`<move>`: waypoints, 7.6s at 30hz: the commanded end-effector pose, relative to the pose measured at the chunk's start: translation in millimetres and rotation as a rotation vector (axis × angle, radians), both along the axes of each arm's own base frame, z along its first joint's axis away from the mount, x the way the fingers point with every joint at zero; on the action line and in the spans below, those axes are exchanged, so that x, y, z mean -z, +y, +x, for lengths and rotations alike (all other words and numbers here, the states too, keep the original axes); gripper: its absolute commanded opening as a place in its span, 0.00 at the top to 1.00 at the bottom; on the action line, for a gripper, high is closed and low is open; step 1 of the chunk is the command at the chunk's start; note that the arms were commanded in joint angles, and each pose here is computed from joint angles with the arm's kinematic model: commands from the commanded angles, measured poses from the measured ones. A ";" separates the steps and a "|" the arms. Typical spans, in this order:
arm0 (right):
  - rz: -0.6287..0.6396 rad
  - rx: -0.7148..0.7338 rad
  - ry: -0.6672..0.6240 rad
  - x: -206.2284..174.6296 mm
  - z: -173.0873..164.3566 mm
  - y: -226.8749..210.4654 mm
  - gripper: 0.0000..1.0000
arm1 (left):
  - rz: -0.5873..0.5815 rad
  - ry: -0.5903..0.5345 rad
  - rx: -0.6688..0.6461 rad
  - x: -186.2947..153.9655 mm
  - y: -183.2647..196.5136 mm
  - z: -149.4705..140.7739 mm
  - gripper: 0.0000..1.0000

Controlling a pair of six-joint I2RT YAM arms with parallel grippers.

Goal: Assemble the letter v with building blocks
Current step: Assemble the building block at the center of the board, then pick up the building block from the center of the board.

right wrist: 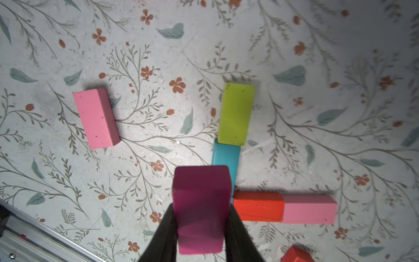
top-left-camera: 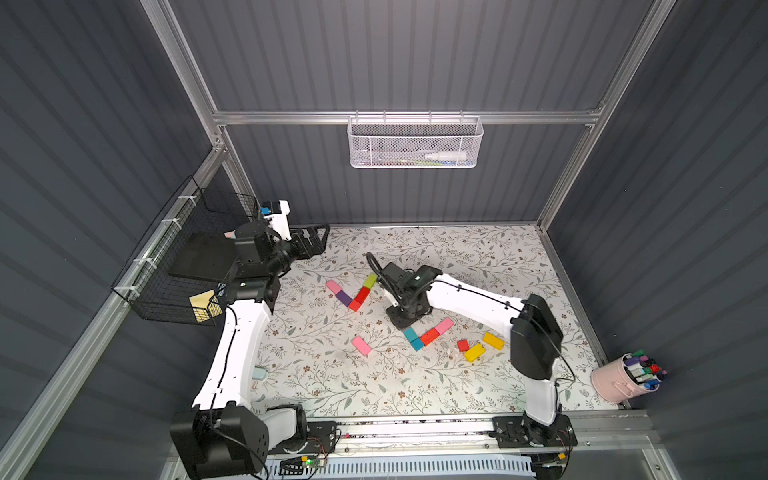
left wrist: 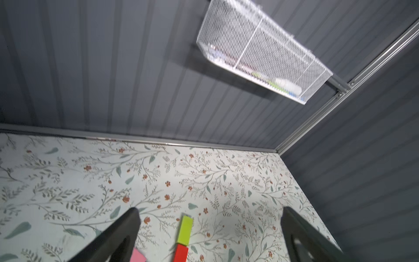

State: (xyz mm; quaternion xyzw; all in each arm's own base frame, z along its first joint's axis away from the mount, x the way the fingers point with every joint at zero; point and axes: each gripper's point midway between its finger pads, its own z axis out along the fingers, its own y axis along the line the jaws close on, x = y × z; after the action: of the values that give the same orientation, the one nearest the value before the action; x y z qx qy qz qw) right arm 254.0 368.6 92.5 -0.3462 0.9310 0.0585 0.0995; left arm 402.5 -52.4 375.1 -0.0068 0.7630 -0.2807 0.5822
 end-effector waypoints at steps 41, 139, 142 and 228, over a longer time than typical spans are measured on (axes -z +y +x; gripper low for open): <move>0.110 -0.321 -0.042 39.7 -6.4 155.7 0.90 | 0.008 0.014 0.050 11.2 0.6 4.5 0.01; -0.066 -0.245 0.034 104.9 -22.1 127.3 0.56 | 0.060 0.070 0.064 48.7 1.8 9.1 0.00; -0.073 -0.238 0.032 107.9 -19.6 126.3 0.54 | 0.062 0.070 0.064 48.8 1.9 9.1 0.00; 0.238 0.983 -0.107 -97.5 91.3 -281.1 0.42 | 0.192 0.676 0.547 224.7 -443.6 -193.4 0.23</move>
State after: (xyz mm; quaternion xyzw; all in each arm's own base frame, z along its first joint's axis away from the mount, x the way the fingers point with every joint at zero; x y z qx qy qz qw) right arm 348.3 86.6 191.0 0.1342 0.9655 0.0841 0.2068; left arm 218.5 -484.1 161.5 0.1581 0.8982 -0.3337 0.2383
